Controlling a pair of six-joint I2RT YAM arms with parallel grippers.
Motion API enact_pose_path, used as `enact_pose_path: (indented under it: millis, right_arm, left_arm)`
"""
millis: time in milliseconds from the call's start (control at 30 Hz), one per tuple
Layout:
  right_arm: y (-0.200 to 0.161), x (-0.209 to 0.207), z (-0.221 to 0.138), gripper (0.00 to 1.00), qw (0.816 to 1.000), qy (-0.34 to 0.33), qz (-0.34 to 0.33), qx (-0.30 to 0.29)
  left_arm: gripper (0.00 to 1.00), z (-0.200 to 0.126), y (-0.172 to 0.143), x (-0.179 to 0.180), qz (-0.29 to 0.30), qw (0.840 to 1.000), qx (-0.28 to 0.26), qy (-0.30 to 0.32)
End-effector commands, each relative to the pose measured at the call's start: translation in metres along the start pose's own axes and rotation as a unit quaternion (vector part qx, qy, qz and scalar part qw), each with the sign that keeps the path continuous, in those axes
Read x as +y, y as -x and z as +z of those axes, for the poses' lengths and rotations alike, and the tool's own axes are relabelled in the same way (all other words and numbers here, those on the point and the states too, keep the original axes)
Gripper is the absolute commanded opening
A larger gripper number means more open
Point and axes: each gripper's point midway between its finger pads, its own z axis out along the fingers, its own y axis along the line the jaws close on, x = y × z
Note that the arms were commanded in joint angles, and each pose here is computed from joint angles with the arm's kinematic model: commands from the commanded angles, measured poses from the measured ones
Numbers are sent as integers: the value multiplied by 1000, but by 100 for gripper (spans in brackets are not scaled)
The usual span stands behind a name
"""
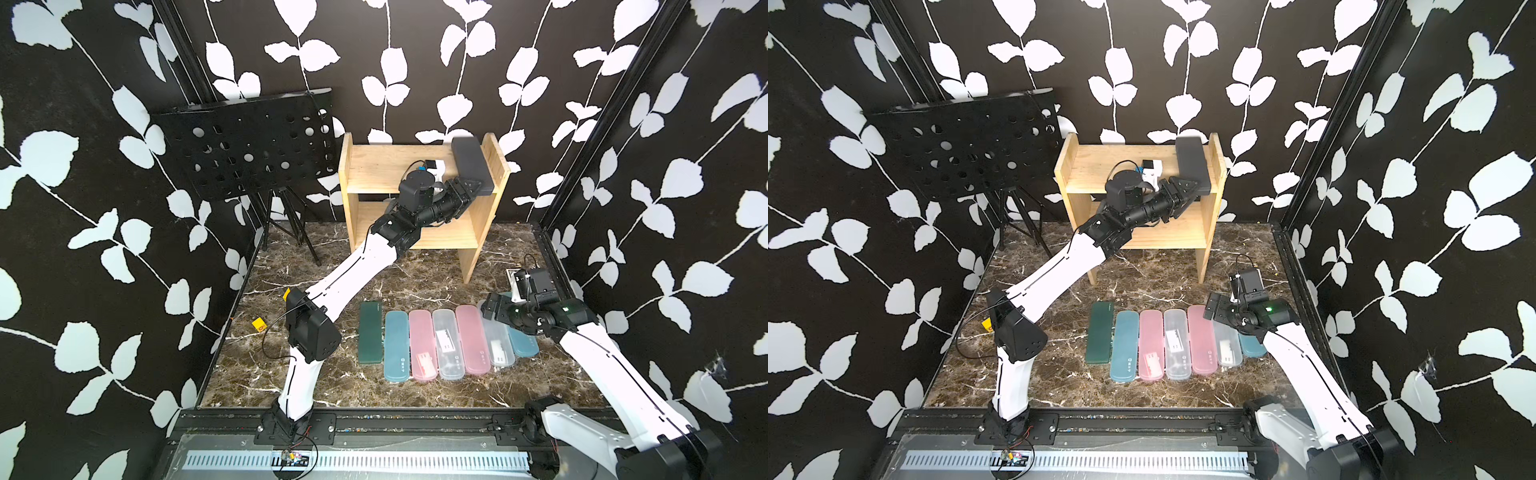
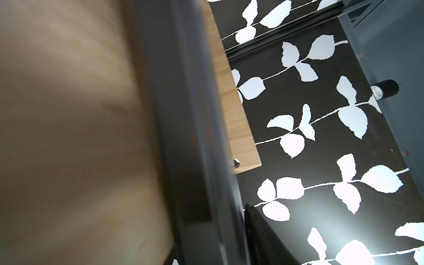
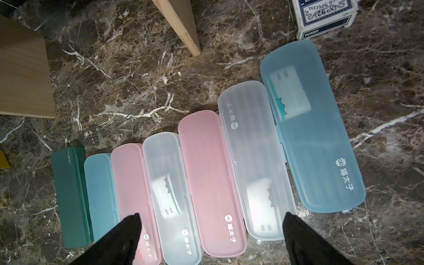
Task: Remove the pencil cases from the shelf
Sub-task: Pick up the pencil case from the shelf.
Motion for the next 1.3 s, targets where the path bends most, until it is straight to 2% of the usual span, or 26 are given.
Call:
enact_pose_path:
  millis: [0,67,167,300,467,533,667,800,933,1067,1267]
  right_arm:
    - [-4,-3,4,99,1000,1,0,2]
    - [-5,-3,4,99,1000,2,2,3]
    - [-4,-3,4,99,1000,2,1,2]
    - [-4,-2,3,99,1000,2,1,4]
    - [-2,-1,0,99,1000,5,0,0]
    - [-1,0,-4,99,1000,7,-3,-4]
    - [7,5,-21,99,999,19,-10,-31]
    - [25,20,-59,99,994,54,-12,-90]
    - [50,51,-109,99,984,98,-33,-148]
    - [74,110,-154,99,964,171,-74,-190]
    - [84,209,-184,99,930,270,-130,-211]
  left_arm:
    - [46,-16,8,-35,22,999,-18,-38]
    - [38,-17,8,-37,23,999,-18,-39]
    - [36,-19,9,-39,25,999,-20,-42]
    - [27,-22,9,-41,28,998,-24,-43]
    - [11,-29,9,-41,34,998,-29,-41]
    - [2,-33,7,-40,43,998,-28,-39]
    - [0,-48,0,-32,84,996,-23,-21]
    - [0,-82,-9,-20,159,987,-36,0]
    - [0,-128,-24,-7,242,969,-45,9]
    - [0,-174,-44,5,314,948,-40,18]
    - [0,-245,-58,23,377,922,-71,51]
